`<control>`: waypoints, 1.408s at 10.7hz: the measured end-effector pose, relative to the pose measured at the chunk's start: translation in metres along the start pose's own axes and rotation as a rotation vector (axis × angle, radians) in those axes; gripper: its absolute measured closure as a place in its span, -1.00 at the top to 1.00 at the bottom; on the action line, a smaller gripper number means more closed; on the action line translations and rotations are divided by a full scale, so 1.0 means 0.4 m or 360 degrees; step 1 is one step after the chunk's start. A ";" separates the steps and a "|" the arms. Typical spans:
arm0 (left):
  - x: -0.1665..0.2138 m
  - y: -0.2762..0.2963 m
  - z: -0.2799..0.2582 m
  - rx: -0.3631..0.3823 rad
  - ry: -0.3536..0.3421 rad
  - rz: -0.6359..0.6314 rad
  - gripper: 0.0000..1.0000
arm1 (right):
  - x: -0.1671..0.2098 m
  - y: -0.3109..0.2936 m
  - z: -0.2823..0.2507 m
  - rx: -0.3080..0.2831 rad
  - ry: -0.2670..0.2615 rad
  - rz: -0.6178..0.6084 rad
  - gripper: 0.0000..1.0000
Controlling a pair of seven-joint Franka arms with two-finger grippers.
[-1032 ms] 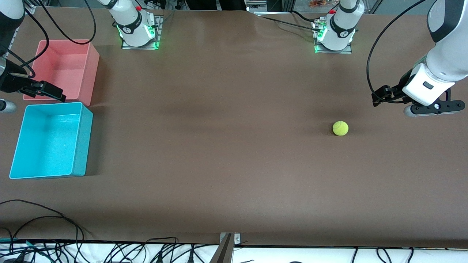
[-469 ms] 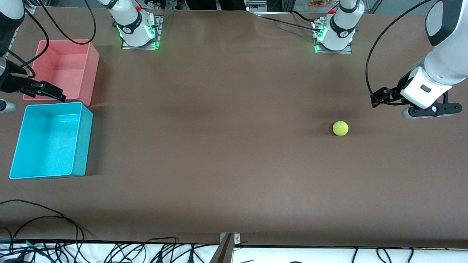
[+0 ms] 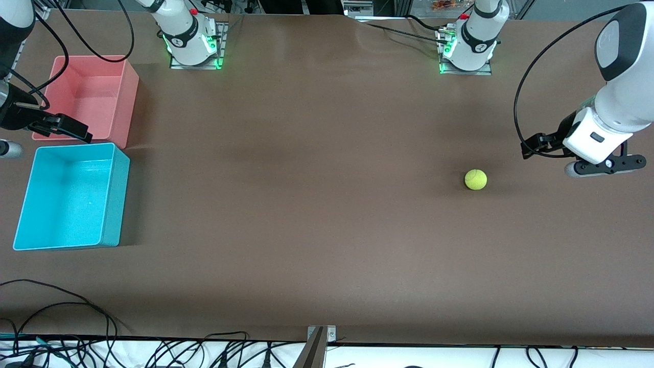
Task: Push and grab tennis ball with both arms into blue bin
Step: 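Move the left gripper down toward the tennis ball, then lower the left gripper beside the tennis ball, fingers closed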
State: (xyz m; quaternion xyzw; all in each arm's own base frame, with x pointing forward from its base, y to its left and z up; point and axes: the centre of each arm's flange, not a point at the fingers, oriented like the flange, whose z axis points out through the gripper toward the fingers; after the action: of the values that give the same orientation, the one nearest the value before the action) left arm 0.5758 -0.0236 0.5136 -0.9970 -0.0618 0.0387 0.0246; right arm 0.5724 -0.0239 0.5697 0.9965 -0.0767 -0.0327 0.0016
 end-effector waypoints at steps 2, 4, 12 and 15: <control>0.014 -0.028 0.059 -0.0011 0.0045 -0.0031 1.00 | 0.003 0.007 0.000 -0.0001 0.0009 0.0008 1.00; 0.022 -0.056 0.137 -0.0020 0.0094 -0.0057 1.00 | 0.004 0.010 0.000 -0.0002 0.0009 0.0011 1.00; 0.005 -0.043 0.453 -0.0038 0.0157 -0.0043 1.00 | 0.007 0.011 0.003 -0.0005 0.0012 0.0011 1.00; 0.017 -0.039 0.501 -0.0036 0.0149 -0.0040 0.89 | 0.011 0.010 0.011 -0.0007 0.0004 0.0011 1.00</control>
State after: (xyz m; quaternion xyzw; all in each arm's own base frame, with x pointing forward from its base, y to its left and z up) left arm 0.5645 0.0015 0.3145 -0.9971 -0.0737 -0.0089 0.0165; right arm 0.5758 -0.0285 0.5649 0.9963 -0.0801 -0.0317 0.0041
